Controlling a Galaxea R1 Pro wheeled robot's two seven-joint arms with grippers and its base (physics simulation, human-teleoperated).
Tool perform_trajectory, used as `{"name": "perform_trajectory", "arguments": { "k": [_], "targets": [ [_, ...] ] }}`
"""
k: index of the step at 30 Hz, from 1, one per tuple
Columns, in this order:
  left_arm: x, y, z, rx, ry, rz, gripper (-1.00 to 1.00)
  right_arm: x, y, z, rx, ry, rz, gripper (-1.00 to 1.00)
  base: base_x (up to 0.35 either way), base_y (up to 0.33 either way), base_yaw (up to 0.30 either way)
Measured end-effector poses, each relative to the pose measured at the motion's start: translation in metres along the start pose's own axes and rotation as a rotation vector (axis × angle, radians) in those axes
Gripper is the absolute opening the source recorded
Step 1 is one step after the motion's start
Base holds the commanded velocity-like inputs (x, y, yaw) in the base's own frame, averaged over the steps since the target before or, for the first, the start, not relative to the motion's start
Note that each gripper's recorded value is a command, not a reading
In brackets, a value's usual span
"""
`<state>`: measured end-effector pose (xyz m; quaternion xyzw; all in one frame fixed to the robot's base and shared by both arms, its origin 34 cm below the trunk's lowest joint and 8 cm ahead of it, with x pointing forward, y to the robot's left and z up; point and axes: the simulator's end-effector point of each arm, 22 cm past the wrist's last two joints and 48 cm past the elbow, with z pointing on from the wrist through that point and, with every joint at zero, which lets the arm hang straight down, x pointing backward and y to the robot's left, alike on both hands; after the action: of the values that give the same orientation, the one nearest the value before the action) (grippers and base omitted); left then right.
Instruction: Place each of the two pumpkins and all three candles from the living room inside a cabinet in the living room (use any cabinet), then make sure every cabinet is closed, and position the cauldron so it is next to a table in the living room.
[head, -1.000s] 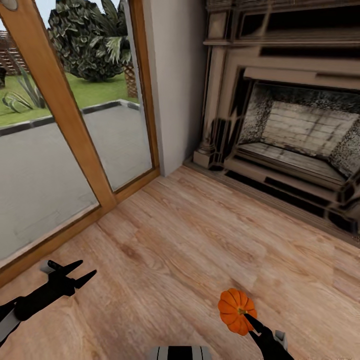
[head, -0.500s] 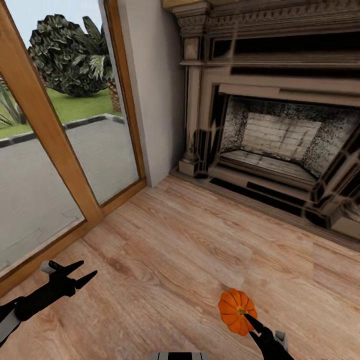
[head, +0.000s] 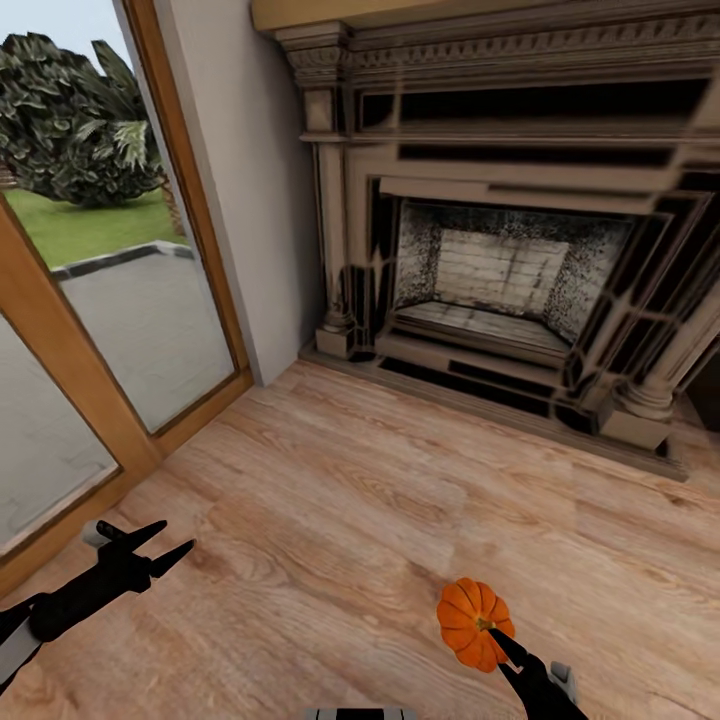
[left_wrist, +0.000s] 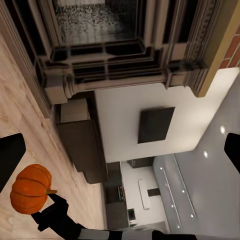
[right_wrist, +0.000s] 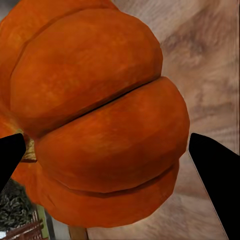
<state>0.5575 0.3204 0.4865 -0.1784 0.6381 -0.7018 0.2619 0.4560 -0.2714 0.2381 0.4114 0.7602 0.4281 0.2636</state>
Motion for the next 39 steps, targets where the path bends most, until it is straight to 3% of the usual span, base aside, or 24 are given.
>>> {"name": "perform_trajectory", "arguments": {
  "k": [39],
  "targets": [
    [0.0010, 0.0014, -0.0004, -0.005, 0.003, -0.001, 1.00, 0.0006, -0.0004, -0.0001, 0.002, 0.003, -0.002, -1.00, 0.000, 0.000, -0.289]
  ]
}}
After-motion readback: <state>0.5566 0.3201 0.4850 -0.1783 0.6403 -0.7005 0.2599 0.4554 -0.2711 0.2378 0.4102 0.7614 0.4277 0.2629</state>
